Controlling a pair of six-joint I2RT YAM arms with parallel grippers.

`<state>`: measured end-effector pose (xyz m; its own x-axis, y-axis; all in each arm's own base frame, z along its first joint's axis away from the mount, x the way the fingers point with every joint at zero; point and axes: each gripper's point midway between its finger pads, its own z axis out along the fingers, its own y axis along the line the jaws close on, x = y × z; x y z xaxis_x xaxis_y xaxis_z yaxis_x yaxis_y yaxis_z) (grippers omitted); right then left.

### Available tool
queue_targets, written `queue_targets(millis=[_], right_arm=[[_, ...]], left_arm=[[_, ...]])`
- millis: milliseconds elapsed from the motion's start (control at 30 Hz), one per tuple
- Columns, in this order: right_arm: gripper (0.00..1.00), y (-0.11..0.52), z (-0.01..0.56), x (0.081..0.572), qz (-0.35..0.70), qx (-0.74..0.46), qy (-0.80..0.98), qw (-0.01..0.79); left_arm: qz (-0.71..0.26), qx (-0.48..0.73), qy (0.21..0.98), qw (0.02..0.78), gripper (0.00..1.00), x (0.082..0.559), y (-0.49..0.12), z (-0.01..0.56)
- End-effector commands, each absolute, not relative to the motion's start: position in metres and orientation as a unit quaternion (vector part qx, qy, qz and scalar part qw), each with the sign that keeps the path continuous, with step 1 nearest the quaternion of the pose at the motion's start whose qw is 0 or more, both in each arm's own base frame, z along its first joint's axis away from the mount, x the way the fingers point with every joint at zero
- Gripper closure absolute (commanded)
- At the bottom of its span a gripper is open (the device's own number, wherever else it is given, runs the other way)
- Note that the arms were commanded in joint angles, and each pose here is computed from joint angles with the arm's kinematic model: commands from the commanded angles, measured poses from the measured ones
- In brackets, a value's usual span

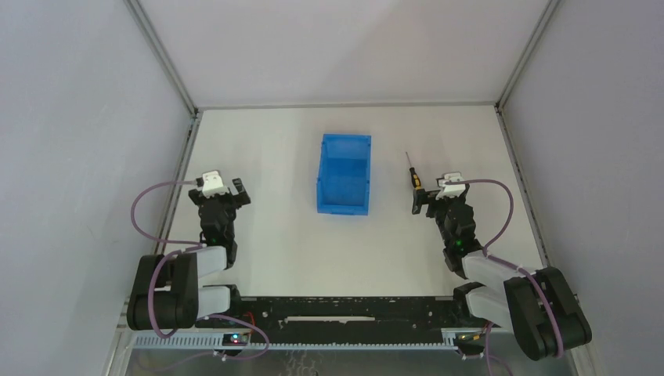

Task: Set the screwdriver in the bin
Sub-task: Pick up the screwdriver from the center of the board.

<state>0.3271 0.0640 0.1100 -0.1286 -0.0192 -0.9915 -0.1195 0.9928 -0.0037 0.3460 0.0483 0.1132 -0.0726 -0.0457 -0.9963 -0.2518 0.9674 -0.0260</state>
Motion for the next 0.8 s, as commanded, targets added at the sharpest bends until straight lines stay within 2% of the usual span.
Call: queue_targets(millis=[0,767], right_arm=[[0.0,0.0659,0.1285,0.3353,0.036,-0.049,0.732,0.678],[0.0,0.0654,0.133,0.3365,0.032,-0.045,0.754,0.654]], left_arm=[[0.087,-0.103,0.705,0.696,0.0,0.3531,0.0534,0.1346],[0.087,-0.103,0.705,0.696,0.0,0.3531,0.0533,0.1345]])
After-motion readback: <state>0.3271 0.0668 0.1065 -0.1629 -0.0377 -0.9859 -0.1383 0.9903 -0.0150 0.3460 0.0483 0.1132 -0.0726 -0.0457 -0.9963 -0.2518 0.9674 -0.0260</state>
